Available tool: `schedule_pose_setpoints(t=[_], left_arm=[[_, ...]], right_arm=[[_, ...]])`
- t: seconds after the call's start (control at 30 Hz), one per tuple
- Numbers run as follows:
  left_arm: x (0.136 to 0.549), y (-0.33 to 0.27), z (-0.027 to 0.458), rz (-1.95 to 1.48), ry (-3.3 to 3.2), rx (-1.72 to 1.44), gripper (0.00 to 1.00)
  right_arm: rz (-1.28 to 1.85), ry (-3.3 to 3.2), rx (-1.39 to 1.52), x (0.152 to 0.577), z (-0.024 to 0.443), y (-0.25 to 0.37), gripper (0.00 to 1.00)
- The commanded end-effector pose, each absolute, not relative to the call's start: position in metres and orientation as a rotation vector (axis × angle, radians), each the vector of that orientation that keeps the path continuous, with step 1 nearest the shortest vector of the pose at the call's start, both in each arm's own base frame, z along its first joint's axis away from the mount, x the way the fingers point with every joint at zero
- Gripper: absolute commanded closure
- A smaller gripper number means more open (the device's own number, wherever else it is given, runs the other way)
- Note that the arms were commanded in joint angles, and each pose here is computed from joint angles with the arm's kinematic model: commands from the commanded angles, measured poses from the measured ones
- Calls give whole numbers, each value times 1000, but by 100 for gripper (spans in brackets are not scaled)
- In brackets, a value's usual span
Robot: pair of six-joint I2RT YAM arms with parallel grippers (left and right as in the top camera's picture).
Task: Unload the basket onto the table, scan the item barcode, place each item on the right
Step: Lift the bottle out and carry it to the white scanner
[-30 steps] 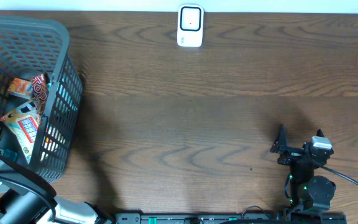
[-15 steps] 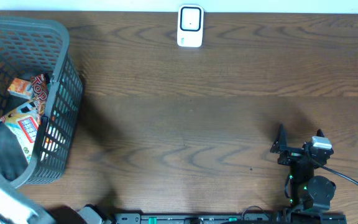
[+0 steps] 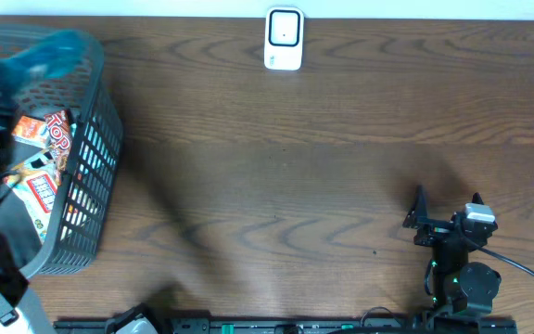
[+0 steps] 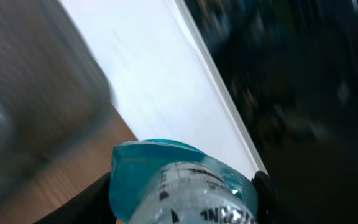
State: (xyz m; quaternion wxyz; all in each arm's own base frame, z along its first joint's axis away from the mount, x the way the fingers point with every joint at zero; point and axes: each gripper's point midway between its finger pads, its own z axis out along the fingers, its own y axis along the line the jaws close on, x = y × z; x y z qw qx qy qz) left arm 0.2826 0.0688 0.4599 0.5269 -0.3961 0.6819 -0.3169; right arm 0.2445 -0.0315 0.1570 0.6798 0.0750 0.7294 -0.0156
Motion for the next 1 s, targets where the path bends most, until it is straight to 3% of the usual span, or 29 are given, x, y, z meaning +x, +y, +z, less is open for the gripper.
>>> schedule_pose_setpoints(t=[0.0, 0.17, 0.43, 0.77, 0.97], left_arm=[[295, 6, 464, -956, 1749, -774, 40], [316, -54, 434, -1002, 1944, -636, 40], [351, -141, 338, -823, 2319, -508, 40], [358, -228, 225, -552, 2627, -337, 40], [352, -249, 192, -449, 2695, -271, 40]], right_arm=[[-31, 1636, 168, 244, 157, -31, 1], [-31, 1636, 169, 244, 157, -32, 1], [-31, 1636, 168, 244, 157, -31, 1], [-31, 1636, 168, 244, 157, -31, 1], [-31, 1636, 168, 244, 157, -31, 1]])
